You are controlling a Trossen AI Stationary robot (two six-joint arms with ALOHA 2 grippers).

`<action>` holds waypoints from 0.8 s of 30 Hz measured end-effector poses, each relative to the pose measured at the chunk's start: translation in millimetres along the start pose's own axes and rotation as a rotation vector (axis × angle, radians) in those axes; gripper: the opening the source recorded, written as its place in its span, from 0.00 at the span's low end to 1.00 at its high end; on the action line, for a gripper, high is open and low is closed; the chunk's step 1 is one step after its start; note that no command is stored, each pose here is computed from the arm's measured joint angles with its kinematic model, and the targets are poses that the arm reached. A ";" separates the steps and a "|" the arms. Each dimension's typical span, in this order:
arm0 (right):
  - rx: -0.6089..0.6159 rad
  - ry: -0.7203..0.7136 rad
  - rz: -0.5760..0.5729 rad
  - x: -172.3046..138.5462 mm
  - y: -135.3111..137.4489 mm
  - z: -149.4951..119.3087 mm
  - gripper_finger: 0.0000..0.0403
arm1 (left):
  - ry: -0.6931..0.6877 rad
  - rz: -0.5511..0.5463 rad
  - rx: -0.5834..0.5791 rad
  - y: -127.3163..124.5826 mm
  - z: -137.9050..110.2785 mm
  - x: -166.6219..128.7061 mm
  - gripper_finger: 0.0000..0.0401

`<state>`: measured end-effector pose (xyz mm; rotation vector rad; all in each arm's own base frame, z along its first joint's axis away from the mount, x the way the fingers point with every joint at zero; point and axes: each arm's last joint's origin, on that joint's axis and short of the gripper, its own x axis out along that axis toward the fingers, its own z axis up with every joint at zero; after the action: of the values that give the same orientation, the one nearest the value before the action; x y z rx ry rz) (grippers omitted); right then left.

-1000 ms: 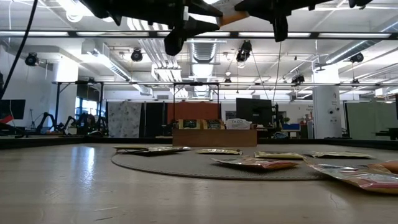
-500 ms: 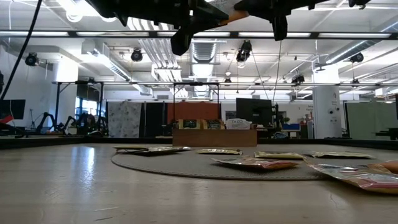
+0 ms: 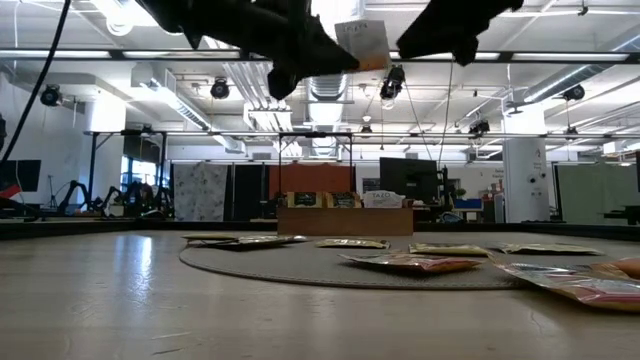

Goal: Pick & Place Tea
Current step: Put the top white tea bag into the right compartment of the wooden organizer

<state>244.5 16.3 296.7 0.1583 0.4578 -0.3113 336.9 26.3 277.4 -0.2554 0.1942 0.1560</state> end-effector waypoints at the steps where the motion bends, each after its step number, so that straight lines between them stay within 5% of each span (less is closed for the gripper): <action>1: -0.013 0.048 -0.015 -3.4 -2.4 6.9 0.27 | 0.011 0.013 0.024 1.7 -2.4 1.7 0.01; 7: -0.080 0.327 -0.014 -5.4 -24.1 49.1 0.33 | 0.077 0.045 0.169 11.1 -18.7 20.7 0.01; 13: -0.168 0.408 0.071 13.2 -39.7 81.5 0.28 | 0.102 0.060 0.269 17.2 -22.2 42.7 0.01; 24: -0.251 0.590 0.116 55.2 -50.3 90.7 0.22 | 0.087 0.067 0.320 37.3 -10.9 56.3 0.01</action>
<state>312.0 -65.2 347.8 0.0275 1.0617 -0.0851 383.0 66.3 246.5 0.0625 0.3107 0.1774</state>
